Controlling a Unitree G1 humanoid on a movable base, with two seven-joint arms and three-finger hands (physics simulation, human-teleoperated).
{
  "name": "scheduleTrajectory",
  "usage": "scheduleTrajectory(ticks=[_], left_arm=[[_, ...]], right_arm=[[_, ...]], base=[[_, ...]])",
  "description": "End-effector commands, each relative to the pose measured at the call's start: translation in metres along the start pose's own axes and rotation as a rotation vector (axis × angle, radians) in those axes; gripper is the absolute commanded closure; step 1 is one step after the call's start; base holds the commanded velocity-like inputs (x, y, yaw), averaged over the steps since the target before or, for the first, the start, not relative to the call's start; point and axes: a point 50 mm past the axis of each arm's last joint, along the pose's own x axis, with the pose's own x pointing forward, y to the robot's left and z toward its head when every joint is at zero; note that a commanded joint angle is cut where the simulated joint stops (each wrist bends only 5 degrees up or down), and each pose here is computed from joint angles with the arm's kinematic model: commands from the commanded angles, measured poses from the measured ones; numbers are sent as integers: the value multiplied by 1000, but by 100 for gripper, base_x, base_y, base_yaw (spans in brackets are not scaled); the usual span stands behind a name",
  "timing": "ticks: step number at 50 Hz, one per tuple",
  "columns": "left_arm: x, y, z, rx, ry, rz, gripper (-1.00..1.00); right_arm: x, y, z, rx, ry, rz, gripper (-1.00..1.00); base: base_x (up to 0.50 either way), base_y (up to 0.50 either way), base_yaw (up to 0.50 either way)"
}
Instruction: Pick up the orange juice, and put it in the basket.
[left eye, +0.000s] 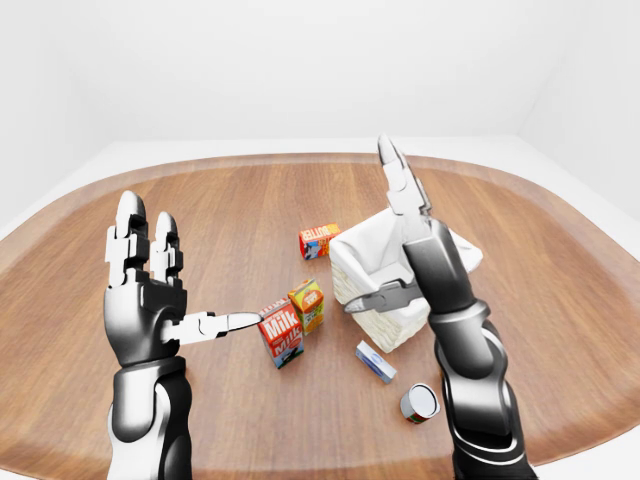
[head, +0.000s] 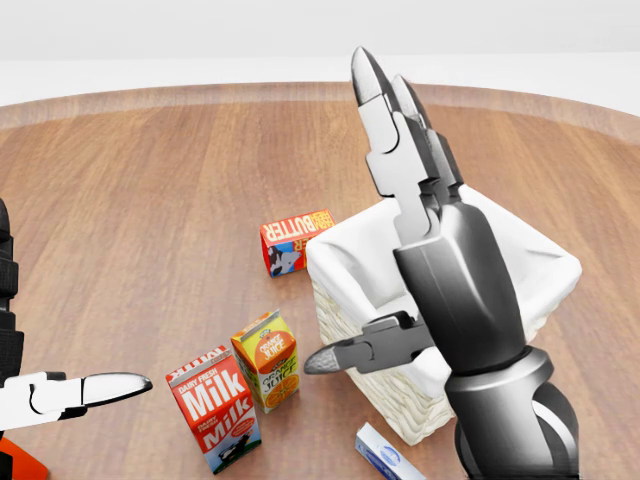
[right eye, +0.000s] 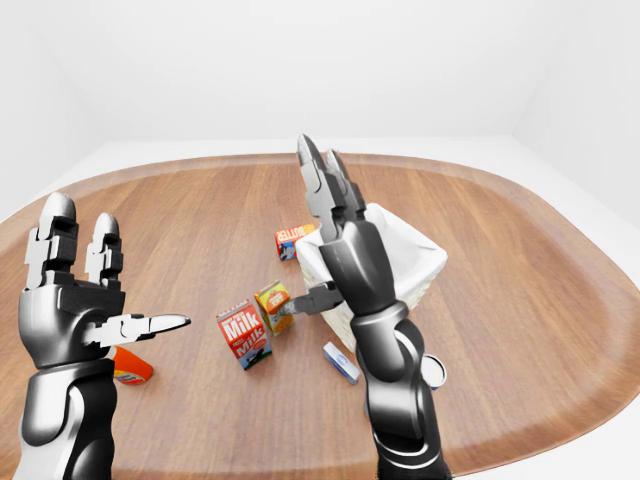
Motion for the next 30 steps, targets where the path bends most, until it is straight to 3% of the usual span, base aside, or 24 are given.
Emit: scheduleTrajectory(ticks=[1, 7, 20, 26, 30], left_arm=[[0, 0, 0, -1, 0, 0, -100], [0, 0, 0, 0, 0, 0, -100], [1, 0, 0, -5, -3, 4, -100], [1, 0, 0, -6, -4, 4, -100], [1, 1, 1, -7, -4, 5, -100]], right_arm=[[25, 3, -1, -155, -56, 74, -100], [38, 5, -2, -202, -78, 95, -100], [58, 24, -25, -338, -2, 209, -100], [76, 22, -19, -351, -28, 227, -100], [82, 30, -21, -395, -19, 300, -100]], base=[[0, 0, 0], [0, 0, 0], [0, 0, 0], [0, 0, 0], [0, 0, 0]])
